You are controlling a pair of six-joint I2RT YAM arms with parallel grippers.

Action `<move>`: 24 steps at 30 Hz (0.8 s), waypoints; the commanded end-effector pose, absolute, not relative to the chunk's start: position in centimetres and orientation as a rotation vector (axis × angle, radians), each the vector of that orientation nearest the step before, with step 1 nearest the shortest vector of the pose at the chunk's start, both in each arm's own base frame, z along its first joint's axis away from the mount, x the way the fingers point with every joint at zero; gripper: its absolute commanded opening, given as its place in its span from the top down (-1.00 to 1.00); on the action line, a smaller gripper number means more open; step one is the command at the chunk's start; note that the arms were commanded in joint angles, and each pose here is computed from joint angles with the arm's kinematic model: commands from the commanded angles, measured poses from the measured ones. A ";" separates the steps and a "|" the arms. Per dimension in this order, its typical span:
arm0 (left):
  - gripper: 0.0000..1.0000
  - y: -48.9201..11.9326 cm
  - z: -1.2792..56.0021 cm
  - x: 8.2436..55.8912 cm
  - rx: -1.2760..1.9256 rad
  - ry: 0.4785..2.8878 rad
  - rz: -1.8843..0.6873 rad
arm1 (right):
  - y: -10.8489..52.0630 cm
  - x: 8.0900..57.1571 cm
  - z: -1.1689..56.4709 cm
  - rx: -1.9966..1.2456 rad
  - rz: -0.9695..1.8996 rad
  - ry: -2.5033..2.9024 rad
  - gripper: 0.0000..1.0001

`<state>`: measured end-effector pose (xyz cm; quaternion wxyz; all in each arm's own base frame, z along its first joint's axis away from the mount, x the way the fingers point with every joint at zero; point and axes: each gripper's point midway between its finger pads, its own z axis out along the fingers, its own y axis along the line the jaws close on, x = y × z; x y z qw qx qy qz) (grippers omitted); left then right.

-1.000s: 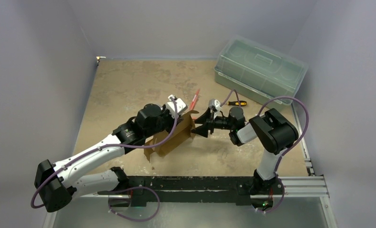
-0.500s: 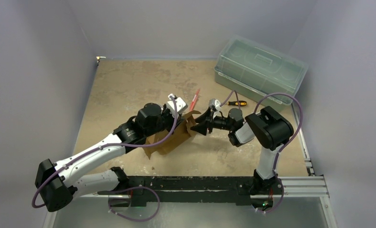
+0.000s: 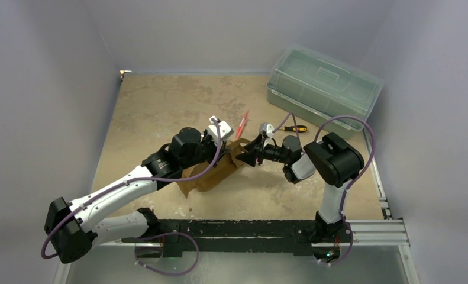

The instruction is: Fold the paper box

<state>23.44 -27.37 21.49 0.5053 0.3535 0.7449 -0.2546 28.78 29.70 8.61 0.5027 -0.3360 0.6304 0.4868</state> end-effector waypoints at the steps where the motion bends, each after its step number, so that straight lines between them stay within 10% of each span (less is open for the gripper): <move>1: 1.00 -28.1 22.8 23.3 0.832 1.761 -0.683 | 30.0 29.4 9.8 -0.823 1.121 1.464 0.07; 24: 1.00 -28.3 24.2 22.7 0.756 1.768 -0.765 | 29.5 29.8 10.6 -0.845 1.034 1.415 0.40</move>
